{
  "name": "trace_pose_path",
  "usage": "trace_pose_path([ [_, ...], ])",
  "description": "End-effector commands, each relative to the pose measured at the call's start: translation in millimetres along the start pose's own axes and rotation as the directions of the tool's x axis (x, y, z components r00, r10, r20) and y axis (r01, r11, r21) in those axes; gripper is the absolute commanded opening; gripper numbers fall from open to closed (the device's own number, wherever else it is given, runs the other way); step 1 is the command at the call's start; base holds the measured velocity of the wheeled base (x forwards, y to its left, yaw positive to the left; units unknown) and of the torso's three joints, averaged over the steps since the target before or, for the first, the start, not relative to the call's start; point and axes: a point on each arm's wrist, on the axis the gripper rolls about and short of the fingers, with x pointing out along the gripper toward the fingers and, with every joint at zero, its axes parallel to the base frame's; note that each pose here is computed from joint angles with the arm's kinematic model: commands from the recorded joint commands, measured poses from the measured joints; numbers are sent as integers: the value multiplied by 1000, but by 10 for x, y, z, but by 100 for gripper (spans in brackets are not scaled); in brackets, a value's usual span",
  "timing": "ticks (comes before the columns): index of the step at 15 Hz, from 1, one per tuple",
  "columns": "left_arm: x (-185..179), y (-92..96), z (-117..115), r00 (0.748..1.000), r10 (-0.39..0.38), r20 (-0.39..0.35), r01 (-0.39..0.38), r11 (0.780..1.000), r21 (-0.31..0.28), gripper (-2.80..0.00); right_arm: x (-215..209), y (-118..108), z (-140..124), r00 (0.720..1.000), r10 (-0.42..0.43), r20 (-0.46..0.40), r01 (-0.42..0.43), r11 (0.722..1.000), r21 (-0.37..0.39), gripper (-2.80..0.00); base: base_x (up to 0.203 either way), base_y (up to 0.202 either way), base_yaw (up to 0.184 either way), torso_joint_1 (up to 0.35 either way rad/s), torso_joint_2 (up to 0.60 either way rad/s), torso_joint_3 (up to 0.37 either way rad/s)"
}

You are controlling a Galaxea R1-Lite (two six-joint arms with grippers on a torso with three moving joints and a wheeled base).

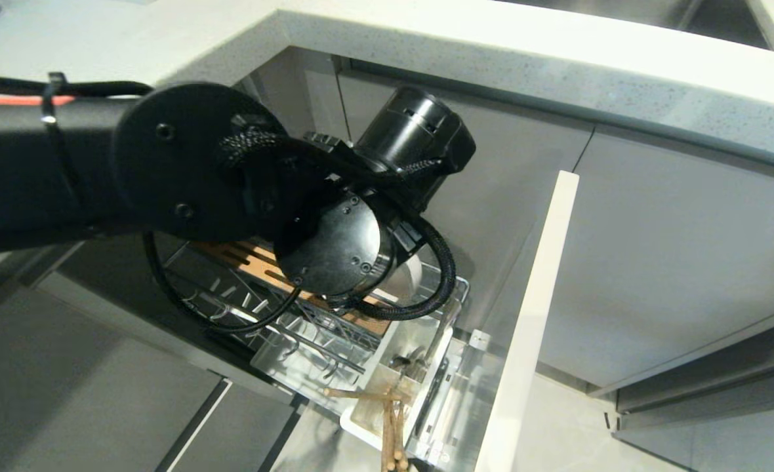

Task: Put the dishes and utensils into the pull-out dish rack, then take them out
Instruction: Take the bowl out of the cupboard

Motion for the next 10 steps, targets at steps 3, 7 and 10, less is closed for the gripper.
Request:
trace_pose_path([
  [3, 299, -49, -97, 999, -11, -40, 10, 999, -35, 0, 1, 0, -4, 1000, 0, -2, 0, 1000, 0, -280, 0, 0, 0, 0, 0, 0],
  [7, 493, -39, -90, 999, -30, -44, 29, 999, -27, 0, 1, 0, -4, 1000, 0, -2, 0, 1000, 0, -280, 0, 0, 0, 0, 0, 0],
  [10, 591, -30, -74, 999, -32, -28, 31, 999, -23, 0, 1, 0, -4, 1000, 0, -2, 0, 1000, 0, -280, 0, 0, 0, 0, 0, 0],
])
